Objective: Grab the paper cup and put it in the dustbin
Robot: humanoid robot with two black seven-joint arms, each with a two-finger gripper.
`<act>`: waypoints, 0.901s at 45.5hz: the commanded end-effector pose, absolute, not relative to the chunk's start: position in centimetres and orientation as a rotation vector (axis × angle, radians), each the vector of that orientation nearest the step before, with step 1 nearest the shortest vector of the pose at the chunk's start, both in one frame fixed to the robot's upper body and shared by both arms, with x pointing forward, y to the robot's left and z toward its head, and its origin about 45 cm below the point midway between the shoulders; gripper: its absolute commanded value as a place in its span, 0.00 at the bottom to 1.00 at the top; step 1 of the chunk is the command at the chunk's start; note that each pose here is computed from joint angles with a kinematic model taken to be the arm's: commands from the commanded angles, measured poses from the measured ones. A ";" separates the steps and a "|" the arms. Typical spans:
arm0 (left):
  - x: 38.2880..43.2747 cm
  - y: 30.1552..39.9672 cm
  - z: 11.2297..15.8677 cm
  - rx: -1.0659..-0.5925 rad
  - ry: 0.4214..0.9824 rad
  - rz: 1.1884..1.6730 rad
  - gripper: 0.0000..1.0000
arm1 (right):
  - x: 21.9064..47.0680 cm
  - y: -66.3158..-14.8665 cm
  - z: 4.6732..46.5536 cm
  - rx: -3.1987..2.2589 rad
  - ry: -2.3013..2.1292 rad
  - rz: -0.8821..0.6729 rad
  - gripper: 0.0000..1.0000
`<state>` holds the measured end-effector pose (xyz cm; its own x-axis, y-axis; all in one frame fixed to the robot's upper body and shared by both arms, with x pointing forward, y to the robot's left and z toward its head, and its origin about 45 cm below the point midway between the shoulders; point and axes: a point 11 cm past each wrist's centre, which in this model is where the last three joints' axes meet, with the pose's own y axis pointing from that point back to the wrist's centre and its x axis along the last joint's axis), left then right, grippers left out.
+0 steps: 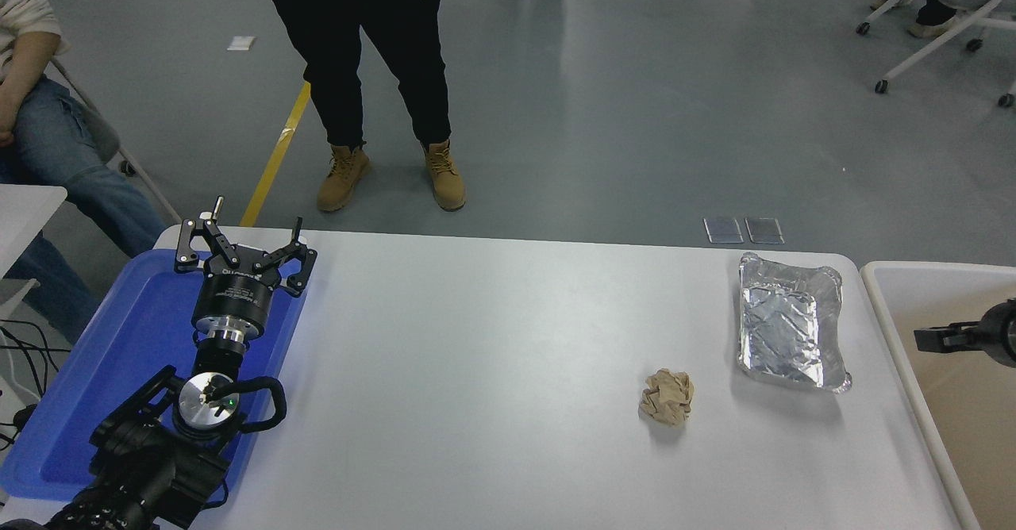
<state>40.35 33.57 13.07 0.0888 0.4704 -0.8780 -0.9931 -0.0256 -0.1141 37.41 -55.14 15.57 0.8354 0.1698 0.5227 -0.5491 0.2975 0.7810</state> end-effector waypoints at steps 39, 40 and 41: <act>40.31 33.60 13.00 -0.926 0.748 1.365 1.00 | 43.2 -44.2 24.0 1.575 -0.554 0.483 1.00; 40.31 33.60 13.00 -0.926 0.748 1.365 1.00 | 43.1 -44.0 24.3 1.575 -0.542 0.484 1.00; 40.31 33.60 13.00 -0.926 0.748 1.365 1.00 | 42.9 -43.8 24.6 1.576 -0.526 0.487 1.00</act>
